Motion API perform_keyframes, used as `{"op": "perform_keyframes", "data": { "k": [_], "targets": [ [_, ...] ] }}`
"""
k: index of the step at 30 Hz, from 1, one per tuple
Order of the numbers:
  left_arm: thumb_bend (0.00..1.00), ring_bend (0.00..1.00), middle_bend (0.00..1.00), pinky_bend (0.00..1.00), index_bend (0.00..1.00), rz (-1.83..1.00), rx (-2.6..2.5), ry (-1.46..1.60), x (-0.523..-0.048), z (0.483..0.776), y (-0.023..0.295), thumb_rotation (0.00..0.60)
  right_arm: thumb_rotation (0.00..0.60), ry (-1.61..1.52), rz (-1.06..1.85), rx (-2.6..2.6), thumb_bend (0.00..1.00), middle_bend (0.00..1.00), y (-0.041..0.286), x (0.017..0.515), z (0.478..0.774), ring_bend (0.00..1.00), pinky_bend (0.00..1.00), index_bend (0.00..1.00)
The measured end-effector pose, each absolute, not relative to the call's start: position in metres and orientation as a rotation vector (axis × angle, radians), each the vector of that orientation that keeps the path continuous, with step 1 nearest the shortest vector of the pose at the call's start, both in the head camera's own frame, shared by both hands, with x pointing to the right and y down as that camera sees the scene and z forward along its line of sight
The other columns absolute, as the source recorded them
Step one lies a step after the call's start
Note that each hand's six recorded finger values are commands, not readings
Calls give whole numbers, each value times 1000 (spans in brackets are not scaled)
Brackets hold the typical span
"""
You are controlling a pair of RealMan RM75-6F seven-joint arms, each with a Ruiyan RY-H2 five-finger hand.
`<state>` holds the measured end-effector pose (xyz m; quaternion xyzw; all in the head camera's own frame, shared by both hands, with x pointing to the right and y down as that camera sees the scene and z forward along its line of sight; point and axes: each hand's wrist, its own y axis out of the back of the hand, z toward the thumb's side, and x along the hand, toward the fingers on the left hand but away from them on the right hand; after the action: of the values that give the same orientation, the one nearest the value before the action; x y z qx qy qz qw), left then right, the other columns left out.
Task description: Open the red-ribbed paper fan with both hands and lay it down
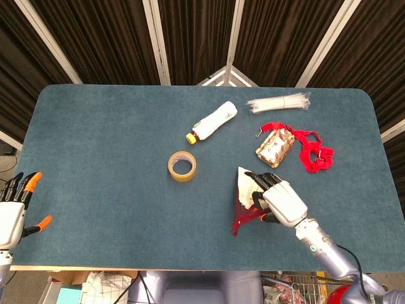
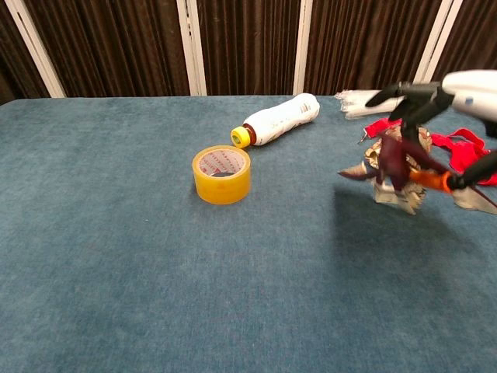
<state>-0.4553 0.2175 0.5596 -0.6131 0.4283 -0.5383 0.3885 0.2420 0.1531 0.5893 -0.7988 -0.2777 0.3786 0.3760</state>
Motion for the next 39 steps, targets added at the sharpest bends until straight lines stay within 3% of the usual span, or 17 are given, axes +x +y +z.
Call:
{"op": "perform_keyframes", "data": {
  "k": [10,21,26,39],
  "targets": [
    [241,0,82,98,87,-1315,-1568,1141,-452,554,217,600,600,-781,974,-2113,387,138,92,220,536,216,213,720],
    [241,0,82,98,88,-1287,-1636,1198,-443,553,213,600,600,-731,893,-2137,389,138,64,164,501,216,213,720],
    [240,0,81,98,88,-1271,-1704,1208,-434,551,205,600,600,-685,847,-2144,391,138,63,135,491,216,213,720],
    [240,0,78,98,135,-1206,-1952,1238,-397,546,183,600,600,-587,671,-2229,390,138,99,57,484,216,213,720]
  ]
}}
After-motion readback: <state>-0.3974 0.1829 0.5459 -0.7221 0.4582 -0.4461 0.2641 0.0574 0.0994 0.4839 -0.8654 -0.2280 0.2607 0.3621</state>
